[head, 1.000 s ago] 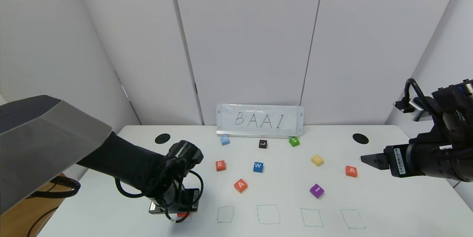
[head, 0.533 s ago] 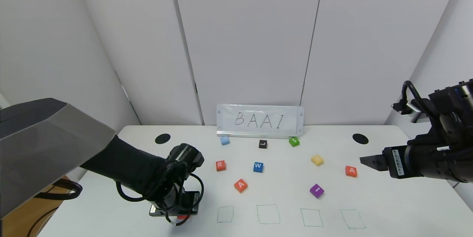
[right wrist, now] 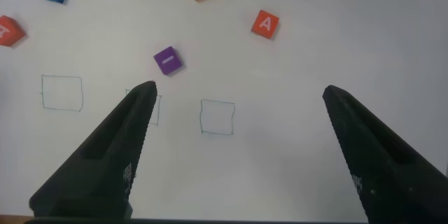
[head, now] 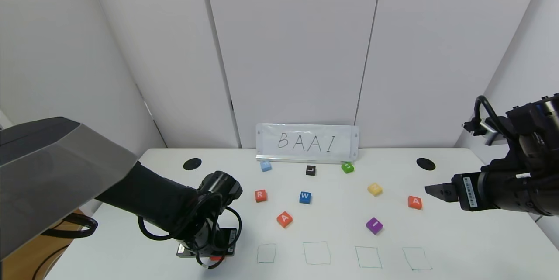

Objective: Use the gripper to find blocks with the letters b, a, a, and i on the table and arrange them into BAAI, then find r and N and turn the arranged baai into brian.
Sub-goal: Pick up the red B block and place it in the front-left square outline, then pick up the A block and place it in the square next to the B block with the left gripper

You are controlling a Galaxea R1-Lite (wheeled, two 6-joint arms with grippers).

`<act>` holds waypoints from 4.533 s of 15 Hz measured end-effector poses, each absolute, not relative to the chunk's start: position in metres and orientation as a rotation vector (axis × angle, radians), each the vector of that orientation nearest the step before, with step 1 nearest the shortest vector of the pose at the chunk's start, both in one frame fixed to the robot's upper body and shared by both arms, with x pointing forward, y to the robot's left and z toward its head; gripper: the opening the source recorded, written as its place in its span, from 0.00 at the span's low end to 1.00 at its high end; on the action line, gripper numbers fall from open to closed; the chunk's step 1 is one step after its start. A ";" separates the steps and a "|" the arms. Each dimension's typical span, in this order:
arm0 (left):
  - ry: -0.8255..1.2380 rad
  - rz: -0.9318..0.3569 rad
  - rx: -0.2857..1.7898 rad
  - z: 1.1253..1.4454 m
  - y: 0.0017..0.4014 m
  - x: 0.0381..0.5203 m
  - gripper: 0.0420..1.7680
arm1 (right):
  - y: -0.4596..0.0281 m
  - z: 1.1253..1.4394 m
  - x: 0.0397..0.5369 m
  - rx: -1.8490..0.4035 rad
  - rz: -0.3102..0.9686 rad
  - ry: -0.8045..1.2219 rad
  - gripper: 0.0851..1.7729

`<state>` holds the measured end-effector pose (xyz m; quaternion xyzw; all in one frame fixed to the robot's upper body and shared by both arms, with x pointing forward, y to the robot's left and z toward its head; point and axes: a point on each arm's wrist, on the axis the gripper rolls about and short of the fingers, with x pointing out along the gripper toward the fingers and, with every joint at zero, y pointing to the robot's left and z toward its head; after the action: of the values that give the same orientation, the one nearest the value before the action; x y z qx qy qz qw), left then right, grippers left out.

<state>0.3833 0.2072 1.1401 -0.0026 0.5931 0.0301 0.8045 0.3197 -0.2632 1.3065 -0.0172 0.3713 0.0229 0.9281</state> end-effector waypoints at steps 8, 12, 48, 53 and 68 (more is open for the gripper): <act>1.252 0.074 -0.001 1.140 0.207 0.385 0.60 | -0.262 1.305 0.319 -0.040 0.053 0.768 0.96; 1.222 0.067 -0.009 1.151 0.206 0.386 0.76 | -0.261 1.304 0.320 -0.042 0.053 0.772 0.96; 1.183 0.388 -0.615 1.193 0.073 0.428 0.97 | -0.242 1.289 0.315 -0.079 0.098 0.724 0.96; 1.189 0.458 -0.661 1.184 0.067 0.436 0.97 | -0.238 1.289 0.309 -0.089 0.122 0.722 0.96; 1.136 0.528 -0.617 1.152 0.061 0.450 0.97 | -0.236 1.288 0.306 -0.095 0.135 0.723 0.96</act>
<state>0.4497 0.0610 1.1523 -0.2839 0.5230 0.2431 0.7660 0.3057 -0.2356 1.2882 -0.0466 0.3532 0.0661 0.9321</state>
